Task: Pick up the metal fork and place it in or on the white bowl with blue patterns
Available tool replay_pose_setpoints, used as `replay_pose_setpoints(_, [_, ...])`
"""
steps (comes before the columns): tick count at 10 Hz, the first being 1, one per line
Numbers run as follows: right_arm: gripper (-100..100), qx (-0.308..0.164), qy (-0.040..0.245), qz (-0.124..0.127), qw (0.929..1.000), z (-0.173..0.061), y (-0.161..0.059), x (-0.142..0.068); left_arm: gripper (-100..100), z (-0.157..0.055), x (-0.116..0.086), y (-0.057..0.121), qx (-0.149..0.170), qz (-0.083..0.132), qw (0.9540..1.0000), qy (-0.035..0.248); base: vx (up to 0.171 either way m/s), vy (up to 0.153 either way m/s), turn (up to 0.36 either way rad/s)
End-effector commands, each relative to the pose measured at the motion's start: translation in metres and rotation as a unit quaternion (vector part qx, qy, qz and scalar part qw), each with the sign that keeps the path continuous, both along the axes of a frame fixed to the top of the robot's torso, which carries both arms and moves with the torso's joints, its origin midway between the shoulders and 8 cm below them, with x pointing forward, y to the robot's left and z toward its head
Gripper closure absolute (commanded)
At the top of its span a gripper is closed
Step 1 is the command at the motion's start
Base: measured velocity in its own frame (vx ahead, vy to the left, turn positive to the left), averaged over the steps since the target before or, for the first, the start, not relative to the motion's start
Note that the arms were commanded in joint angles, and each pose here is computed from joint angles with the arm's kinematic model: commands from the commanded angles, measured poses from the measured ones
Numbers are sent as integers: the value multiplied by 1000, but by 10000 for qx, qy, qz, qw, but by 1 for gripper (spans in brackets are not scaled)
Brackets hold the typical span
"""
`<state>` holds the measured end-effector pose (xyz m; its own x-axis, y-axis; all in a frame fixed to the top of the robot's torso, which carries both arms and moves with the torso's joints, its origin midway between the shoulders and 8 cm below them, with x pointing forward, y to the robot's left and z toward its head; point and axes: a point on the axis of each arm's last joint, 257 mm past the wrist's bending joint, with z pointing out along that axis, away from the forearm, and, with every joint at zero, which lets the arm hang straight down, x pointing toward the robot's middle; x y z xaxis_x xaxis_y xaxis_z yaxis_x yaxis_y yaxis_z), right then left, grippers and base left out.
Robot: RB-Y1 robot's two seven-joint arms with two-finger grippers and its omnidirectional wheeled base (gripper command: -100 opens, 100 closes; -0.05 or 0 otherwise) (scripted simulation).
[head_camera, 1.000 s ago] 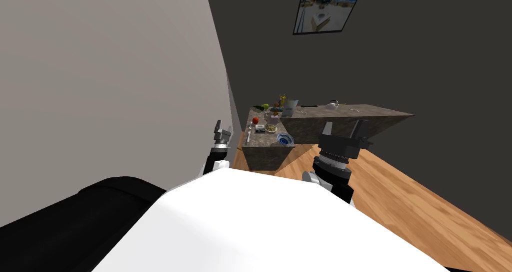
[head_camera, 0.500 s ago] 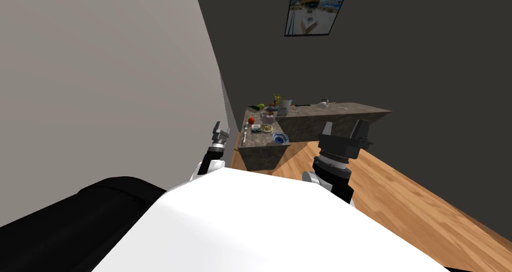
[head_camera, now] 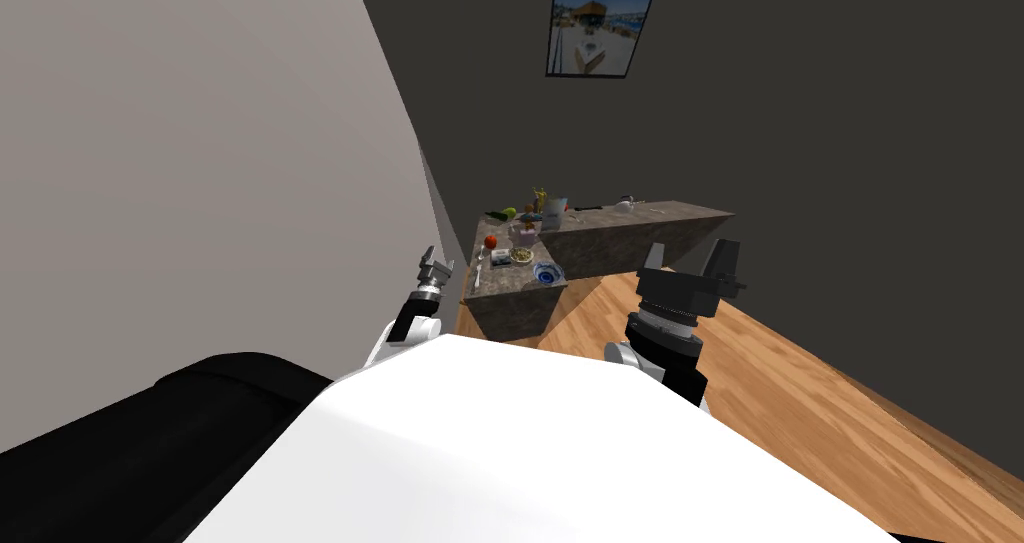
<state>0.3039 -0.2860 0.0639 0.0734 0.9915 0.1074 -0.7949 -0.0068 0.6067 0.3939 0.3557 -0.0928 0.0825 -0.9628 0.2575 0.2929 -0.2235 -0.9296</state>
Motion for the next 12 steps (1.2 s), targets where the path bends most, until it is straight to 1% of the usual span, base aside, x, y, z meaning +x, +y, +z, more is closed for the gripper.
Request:
replay_pose_setpoints(1, [0, 0, 0, 0, 10000, 0, 0, 0, -100, -7, 2, 8, -117, 39, 9998, 125, 4, -23, -75])
replay_pose_setpoints(2, [0, 0, 0, 0, 10000, 0, 0, 0, -100, -15, 2, 22, -306, 122, 9991, 283, 7, -31, -143])
replay_pose_setpoints(3, [0, 0, 0, 0, 10000, 0, 0, 0, -100, -20, 2, 36, -428, 215, 9982, 370, 9, -48, -264])
replay_pose_setpoints(4, [0, 0, 0, 0, 10000, 0, 0, 0, -100, -24, 2, 36, -513, 217, 9975, 442, 8, -32, -85])
replay_pose_setpoints(5, [0, 0, 0, -1, 10000, 0, 0, 0, -100, -29, 1, 50, -705, 306, 9957, 522, 5, -35, -155])
replay_pose_setpoints(6, [0, 0, 0, 0, 10000, 0, 0, 0, -100, -33, 2, 51, -736, 319, 9950, 591, 7, -25, -78])
replay_pose_setpoints(7, [0, 0, 0, -1, 10000, 0, 0, 0, -100, -41, 0, 65, -970, 422, 9918, 714, 9, -30, -142])
replay_pose_setpoints(8, [0, 0, 0, 0, 10000, 0, 0, 0, -100, -42, 1, 65, -975, 427, 9916, 732, 9, -22, -78])
replay_pose_setpoints(9, [0, 0, 1, -1, 10000, 0, 0, 0, -100, -50, -1, 79, -1221, 533, 9875, 847, 13, -30, -169])
replay_pose_setpoints(10, [0, 0, 0, 0, 10000, 0, 0, 0, -100, -51, -1, 79, -1226, 538, 9872, 866, 7, -25, -78])
replay_pose_setpoints(11, [0, 0, 1, -1, 10000, 0, 0, 0, -100, -58, -3, 92, -1480, 640, 9823, 953, 7, -30, -154])
replay_pose_setpoints(12, [0, 0, 0, 0, 10000, 0, 0, 0, -100, -60, -3, 92, -1491, 651, 9817, 991, 8, -19, -67])
